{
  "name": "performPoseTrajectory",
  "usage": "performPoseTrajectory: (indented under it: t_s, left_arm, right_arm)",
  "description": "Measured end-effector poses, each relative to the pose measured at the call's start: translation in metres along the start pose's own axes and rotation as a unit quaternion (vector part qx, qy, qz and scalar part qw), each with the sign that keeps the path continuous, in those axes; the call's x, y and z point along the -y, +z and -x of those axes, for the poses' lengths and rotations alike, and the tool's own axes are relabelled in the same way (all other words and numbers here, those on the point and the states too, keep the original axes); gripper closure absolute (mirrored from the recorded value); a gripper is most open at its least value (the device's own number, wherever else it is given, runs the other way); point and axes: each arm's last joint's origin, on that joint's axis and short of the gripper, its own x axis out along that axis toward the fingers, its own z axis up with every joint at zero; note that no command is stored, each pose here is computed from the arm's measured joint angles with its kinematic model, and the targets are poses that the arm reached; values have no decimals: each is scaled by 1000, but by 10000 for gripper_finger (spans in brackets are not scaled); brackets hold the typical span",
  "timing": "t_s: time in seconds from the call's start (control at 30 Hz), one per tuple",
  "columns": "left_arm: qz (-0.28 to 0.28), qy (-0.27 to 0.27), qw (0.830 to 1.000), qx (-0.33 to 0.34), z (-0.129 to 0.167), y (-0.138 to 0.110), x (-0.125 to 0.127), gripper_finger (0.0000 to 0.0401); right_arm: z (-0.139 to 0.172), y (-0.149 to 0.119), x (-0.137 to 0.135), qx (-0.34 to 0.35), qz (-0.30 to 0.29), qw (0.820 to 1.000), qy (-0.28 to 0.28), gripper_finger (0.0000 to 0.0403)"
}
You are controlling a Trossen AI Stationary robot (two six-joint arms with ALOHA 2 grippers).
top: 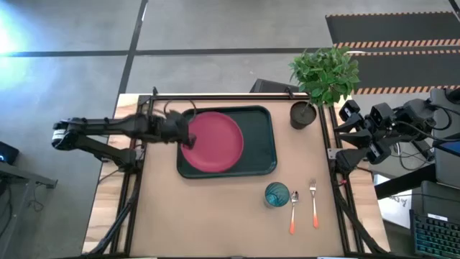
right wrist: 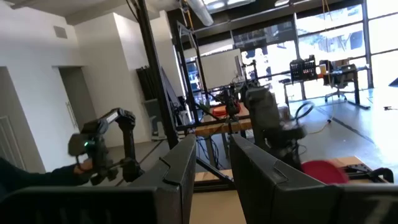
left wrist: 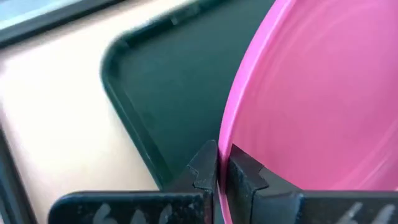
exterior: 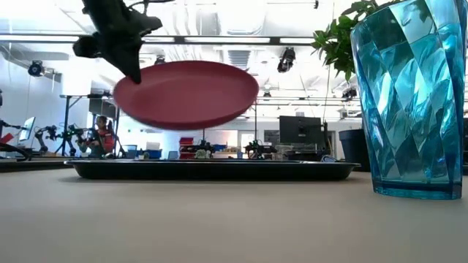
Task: Pick and place plate/cup/fork/spoon on tray
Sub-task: Put the pink plate on the left of the black serving tray
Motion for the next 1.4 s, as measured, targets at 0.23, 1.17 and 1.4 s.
performPoseTrajectory:
  t_s: [0.23,1.17,1.4]
  left_arm:
    - [-2,-42,998,-42,-31,29,-11,401]
    - [-60,-8,968,-245,-146,15,-8,401]
    - [-64,3,968,-243,-142,16,-11,401]
  right_arm:
    - [-5,-3,2,-4,1,1000,-29,314]
    - [-14,-10,2,-23,-5,999,-33,314]
    - [-14,-10,2,-23,-5,999,-33,314]
